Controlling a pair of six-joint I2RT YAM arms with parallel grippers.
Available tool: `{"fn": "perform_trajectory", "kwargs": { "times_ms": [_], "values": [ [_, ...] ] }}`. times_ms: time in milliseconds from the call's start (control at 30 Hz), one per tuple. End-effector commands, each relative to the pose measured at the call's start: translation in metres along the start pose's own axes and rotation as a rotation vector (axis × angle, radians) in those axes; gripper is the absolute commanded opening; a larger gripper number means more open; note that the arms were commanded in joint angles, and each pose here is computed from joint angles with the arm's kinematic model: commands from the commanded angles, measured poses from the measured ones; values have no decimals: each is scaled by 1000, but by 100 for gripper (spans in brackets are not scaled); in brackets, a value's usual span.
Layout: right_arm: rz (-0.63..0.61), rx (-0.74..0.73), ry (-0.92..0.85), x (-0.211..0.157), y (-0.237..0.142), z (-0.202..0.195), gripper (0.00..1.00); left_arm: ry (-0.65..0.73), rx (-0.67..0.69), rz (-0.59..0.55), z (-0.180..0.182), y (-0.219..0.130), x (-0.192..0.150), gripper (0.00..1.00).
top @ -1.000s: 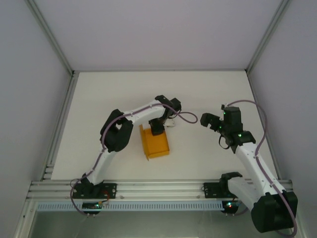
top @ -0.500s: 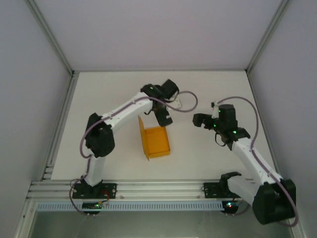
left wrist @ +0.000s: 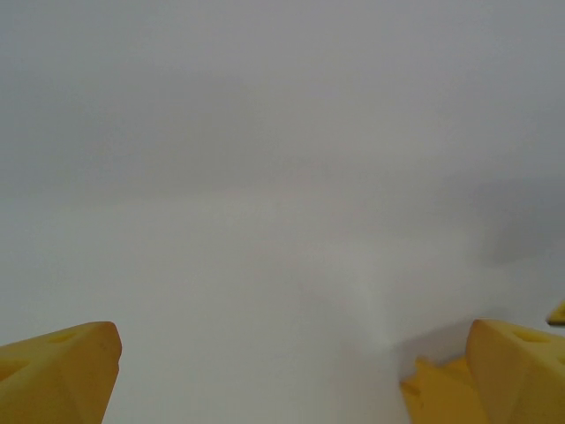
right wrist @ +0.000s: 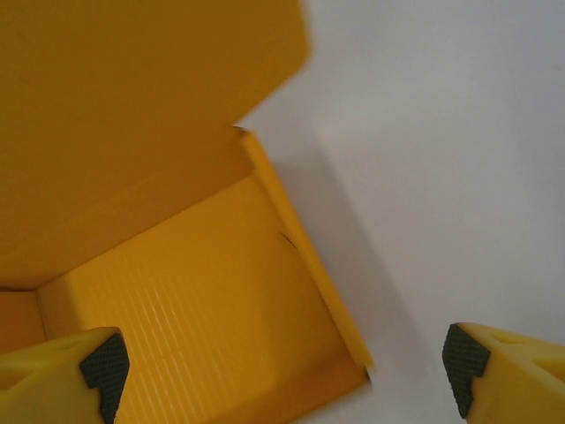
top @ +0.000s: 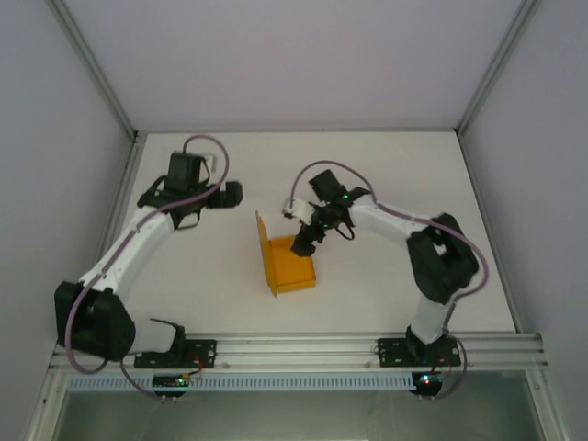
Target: Assemble paper box
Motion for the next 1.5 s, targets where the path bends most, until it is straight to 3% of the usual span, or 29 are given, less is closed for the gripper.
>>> {"fn": "perform_trajectory", "kwargs": {
  "times_ms": [0, 100, 200, 300, 367, 633, 700, 800, 933, 1033, 1133, 1267, 1467],
  "values": [
    [14, 190, -181, 2, 11, 11, 88, -151, -22, -99, 15, -19, -3, 99],
    [5, 230, -201, 5, 27, 1, 78, -193, 9, -94, 34, -27, -20, 100],
    [40, 216, -190, 3, 41, -7, 57, -203, 36, -92, 44, -32, -31, 99],
    [76, 192, -159, -1, 50, -10, 49, -210, 47, -102, 48, -34, -34, 100],
    [102, 131, -113, -5, 53, -16, 26, -214, 39, -102, 47, -34, -34, 100],
    [70, -146, 151, -20, 43, -25, 8, -206, 25, -85, 45, -23, -33, 99],
    [83, -257, 243, -22, 33, -31, 10, -207, 25, -64, 44, -18, -34, 99],
    [193, -473, 570, -50, 14, -31, 9, -218, 27, -57, 44, -13, -33, 100],
    [307, -594, 861, -86, 2, -6, 6, -226, 11, -58, 42, -5, -30, 99],
    [439, -686, 1026, -109, -12, 15, 11, -214, -19, -50, 36, 0, -26, 100],
    [477, -730, 1139, -112, -18, 27, 13, -205, -52, -40, 30, 5, -23, 100],
    [430, -704, 1206, -98, -11, 42, 18, -184, -94, -21, 24, 15, -22, 99],
    [364, -750, 1197, -80, -18, 40, 38, -104, -180, 22, 9, 21, -24, 99]
  ]
}}
Point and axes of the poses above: each hand's point on the last joint's axis, 136 mm out from that joint toward the fingers, its own y axis out along the fingers, its own z axis along the line the jaws close on, x = y × z, the point moved 5 cm from there along -y, back along the fingers, and after that the axes turned 15 degrees about -y, right-handed, at the moved point
